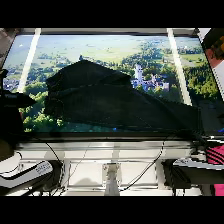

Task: Fold the clothes and pants, and hang the long-sleeved shirts on hangers.

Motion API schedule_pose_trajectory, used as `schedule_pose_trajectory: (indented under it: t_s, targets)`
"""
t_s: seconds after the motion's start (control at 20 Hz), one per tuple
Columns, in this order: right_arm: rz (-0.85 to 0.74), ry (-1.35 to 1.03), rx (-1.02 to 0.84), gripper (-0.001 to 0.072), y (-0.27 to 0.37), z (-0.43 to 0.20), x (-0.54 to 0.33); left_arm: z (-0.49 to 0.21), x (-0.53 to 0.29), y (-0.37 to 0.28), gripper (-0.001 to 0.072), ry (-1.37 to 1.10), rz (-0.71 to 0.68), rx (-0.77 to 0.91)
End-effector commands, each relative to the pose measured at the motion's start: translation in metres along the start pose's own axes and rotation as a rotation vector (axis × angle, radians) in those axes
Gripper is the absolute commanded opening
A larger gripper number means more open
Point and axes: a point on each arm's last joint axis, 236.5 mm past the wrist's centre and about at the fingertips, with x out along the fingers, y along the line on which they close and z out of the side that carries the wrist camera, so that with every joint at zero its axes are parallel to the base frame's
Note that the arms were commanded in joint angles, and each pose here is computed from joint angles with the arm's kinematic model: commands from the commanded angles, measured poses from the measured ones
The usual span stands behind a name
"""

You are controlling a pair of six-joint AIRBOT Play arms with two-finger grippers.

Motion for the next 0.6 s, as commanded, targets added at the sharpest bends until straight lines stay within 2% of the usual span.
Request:
schedule_pose_trajectory:
  t_s: [0.0,0.1,0.15,0.2,0.3,0.4,0.55]
  targets:
    - [0.02,-0.072,-0.006,0.0344,0.005,0.017,0.0,-0.004,0.0,0.003,0.0264,0.017,0.013,0.006]
    - [0.282,-0.138,-0.062,0.0343,0.068,0.033,-0.008,0.005,0.0,-0.003,0.0349,-0.02,-0.011,-0.022]
    - [0.443,-0.15,-0.152,0.0343,0.113,0.034,-0.016,0.019,0.0,-0.015,0.0364,-0.078,-0.065,-0.054]
    - [0.531,-0.149,-0.224,0.0343,0.147,0.031,-0.018,0.038,-0.002,-0.031,0.0363,-0.152,-0.134,-0.082]
    - [0.498,-0.12,-0.37,0.0343,0.194,0.02,0.012,0.066,-0.002,-0.057,0.0363,-0.244,-0.232,-0.103]
    - [0.416,-0.075,-0.562,0.0343,0.243,-0.003,0.06,0.071,0.011,-0.069,0.0363,-0.232,-0.248,-0.082]
    - [0.383,-0.012,-0.824,0.0343,0.32,-0.061,0.129,0.069,0.03,-0.09,0.0363,-0.183,-0.289,-0.051]
